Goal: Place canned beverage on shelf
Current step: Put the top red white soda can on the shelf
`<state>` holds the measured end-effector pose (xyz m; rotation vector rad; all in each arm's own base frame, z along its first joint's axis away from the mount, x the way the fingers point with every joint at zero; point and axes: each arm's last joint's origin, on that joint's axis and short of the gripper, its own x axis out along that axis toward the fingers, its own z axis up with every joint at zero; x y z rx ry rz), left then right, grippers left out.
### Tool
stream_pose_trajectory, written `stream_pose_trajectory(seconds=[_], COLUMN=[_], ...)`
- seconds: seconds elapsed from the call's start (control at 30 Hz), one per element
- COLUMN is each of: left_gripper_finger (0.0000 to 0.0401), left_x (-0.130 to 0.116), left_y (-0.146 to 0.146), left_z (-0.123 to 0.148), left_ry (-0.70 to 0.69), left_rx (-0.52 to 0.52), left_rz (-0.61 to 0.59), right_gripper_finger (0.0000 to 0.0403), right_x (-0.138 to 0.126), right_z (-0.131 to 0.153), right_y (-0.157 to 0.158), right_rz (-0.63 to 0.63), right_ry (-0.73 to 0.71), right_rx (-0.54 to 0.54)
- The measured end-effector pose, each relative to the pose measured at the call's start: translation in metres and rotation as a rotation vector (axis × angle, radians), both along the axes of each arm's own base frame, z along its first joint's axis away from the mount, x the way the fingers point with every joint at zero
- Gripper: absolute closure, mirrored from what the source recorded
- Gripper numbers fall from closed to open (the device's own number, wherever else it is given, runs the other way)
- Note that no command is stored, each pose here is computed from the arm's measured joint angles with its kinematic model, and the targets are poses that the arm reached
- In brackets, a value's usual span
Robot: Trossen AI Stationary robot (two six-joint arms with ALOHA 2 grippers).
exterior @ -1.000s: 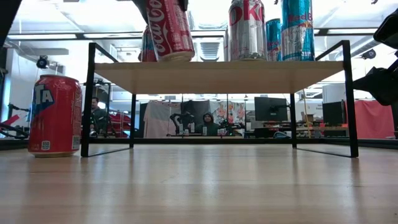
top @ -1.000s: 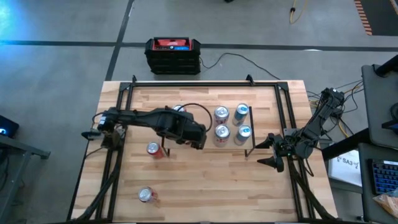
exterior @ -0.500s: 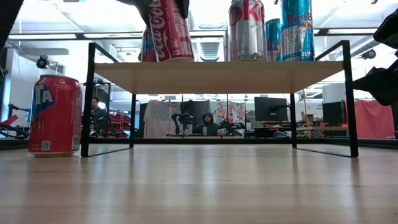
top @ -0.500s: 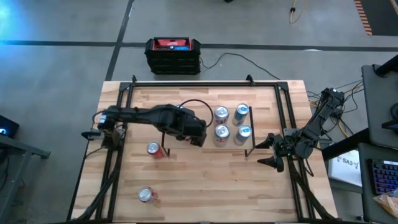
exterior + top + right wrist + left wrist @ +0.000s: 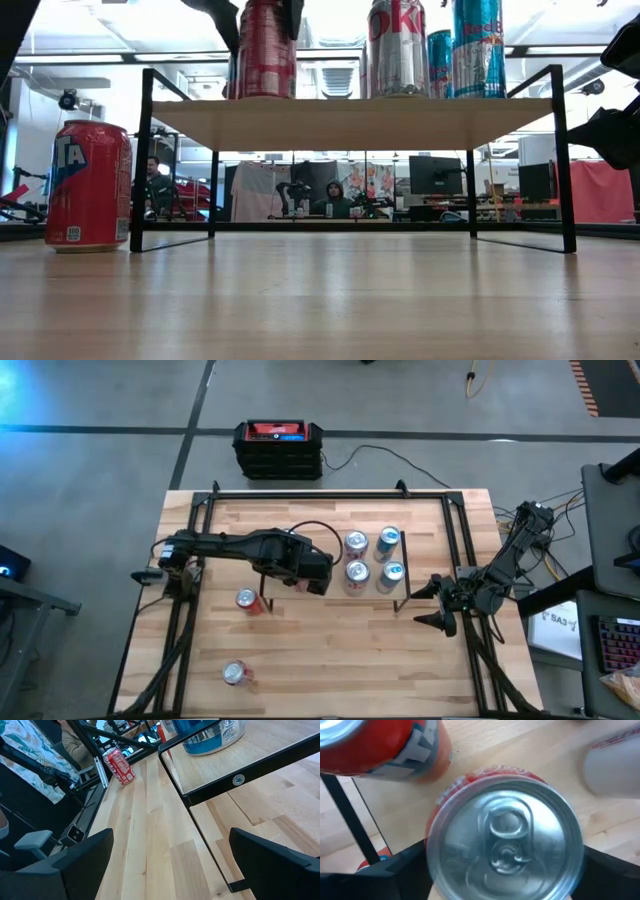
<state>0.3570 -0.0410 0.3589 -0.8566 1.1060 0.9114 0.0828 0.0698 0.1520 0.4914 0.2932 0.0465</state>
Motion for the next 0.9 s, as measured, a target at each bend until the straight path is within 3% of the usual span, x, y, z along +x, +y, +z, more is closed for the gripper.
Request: stream_pose_trajectory(seconds=[0.2, 0.6, 0.9], left_gripper_finger=[0.0006, 0.0005, 0.0003], left_x=[0.0, -0.002, -0.008], left_y=[0.0, -0.017, -0.046], left_z=[0.0, 0.001, 0.002], left_ry=[-0.008, -0.021, -0.073], left_rx=[-0.001, -0.002, 0.137], left_rz=[0.012, 0.01, 0.002], right_gripper_finger=[0.0019, 0.0019, 0.0019], right_x=[0.0, 0.0, 0.0], right_z=[0.0, 0.0, 0.0], right_y=[0.0, 0.0, 0.0], right_rz=[0.0, 0.0, 0.0], right_ry=[0.0, 0.0, 0.0], right_rx=[0.0, 0.0, 0.0])
